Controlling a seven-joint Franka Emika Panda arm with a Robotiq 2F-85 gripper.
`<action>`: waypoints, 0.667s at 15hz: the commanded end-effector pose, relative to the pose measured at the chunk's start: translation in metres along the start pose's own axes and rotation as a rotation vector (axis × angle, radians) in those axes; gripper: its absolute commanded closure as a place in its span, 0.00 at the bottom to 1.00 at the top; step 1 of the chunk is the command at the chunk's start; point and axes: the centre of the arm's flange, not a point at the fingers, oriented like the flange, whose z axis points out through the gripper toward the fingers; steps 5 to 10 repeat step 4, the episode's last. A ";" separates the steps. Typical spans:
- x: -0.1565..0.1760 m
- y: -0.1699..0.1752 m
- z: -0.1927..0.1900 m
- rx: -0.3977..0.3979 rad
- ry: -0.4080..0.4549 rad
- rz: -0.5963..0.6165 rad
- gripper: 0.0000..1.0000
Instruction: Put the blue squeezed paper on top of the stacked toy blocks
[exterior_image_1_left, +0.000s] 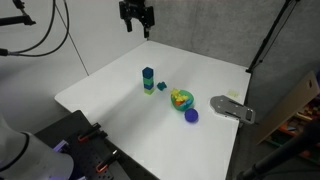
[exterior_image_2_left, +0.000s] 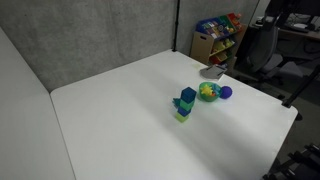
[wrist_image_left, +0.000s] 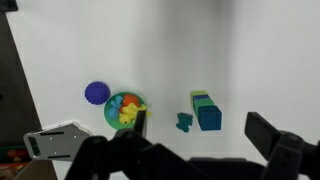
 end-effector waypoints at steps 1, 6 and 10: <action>-0.024 0.003 -0.005 0.004 0.024 -0.023 0.00; -0.014 -0.001 -0.006 -0.001 0.012 -0.006 0.00; -0.014 -0.001 -0.006 -0.001 0.012 -0.006 0.00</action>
